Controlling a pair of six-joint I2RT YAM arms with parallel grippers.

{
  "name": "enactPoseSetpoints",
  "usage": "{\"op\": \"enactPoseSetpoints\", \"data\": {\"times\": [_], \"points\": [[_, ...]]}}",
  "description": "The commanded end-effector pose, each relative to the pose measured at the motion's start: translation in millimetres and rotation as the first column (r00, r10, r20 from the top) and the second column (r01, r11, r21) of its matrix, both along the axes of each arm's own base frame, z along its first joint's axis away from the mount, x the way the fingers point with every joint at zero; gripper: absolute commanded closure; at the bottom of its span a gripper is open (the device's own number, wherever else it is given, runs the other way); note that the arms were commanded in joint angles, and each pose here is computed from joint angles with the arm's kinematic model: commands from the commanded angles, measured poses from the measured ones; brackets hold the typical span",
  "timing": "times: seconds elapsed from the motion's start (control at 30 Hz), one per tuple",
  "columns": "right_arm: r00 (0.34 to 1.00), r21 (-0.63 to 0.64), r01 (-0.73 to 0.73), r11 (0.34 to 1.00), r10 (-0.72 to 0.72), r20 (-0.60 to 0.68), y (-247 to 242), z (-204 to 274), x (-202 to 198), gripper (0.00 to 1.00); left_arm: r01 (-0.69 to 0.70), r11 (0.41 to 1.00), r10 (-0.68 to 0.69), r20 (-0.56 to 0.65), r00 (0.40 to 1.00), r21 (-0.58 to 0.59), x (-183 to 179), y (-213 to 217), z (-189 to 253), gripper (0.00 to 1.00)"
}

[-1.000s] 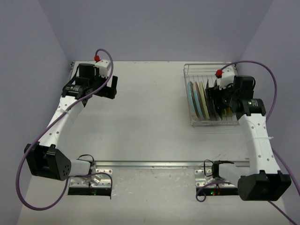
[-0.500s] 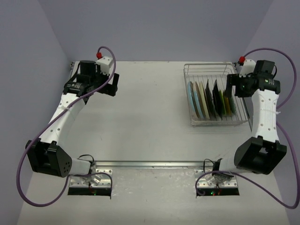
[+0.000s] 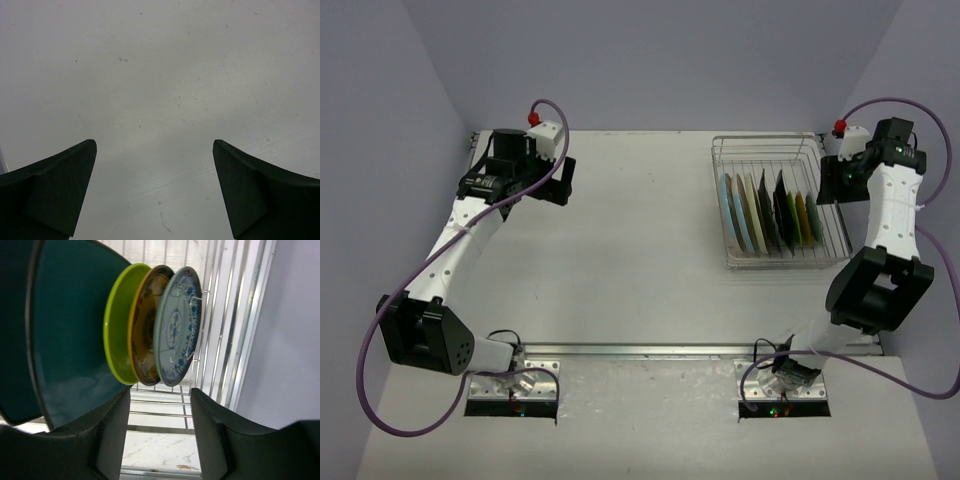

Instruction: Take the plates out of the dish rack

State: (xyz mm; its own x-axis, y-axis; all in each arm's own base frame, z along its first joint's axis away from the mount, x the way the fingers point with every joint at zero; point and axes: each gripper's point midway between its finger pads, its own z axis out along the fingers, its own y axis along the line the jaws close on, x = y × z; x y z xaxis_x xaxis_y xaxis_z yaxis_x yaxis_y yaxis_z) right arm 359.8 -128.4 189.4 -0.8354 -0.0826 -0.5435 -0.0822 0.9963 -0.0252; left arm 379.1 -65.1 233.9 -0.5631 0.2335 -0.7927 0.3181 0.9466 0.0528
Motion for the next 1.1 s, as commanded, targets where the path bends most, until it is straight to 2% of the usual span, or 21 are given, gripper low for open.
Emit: {"op": "enactPoseSetpoints", "data": {"times": [0.0,0.67,1.07], "points": [[0.999,-0.041,-0.046,0.998,0.047,0.024,-14.5,8.9,11.2,0.5,0.015,1.0,-0.014,0.076,0.997,-0.019,8.3,-7.7,24.2,0.0],[0.985,-0.04,-0.155,0.987,0.151,-0.089,-15.3,-44.2,32.9,0.62,-0.039,0.999,0.038,0.013,0.999,0.019,9.9,2.3,-0.8,0.0],[0.986,-0.018,-0.16,0.987,0.158,-0.054,-1.6,-34.3,40.2,0.62,-0.048,0.998,0.048,-0.009,0.999,0.029,8.3,4.5,-8.4,0.0]]}}
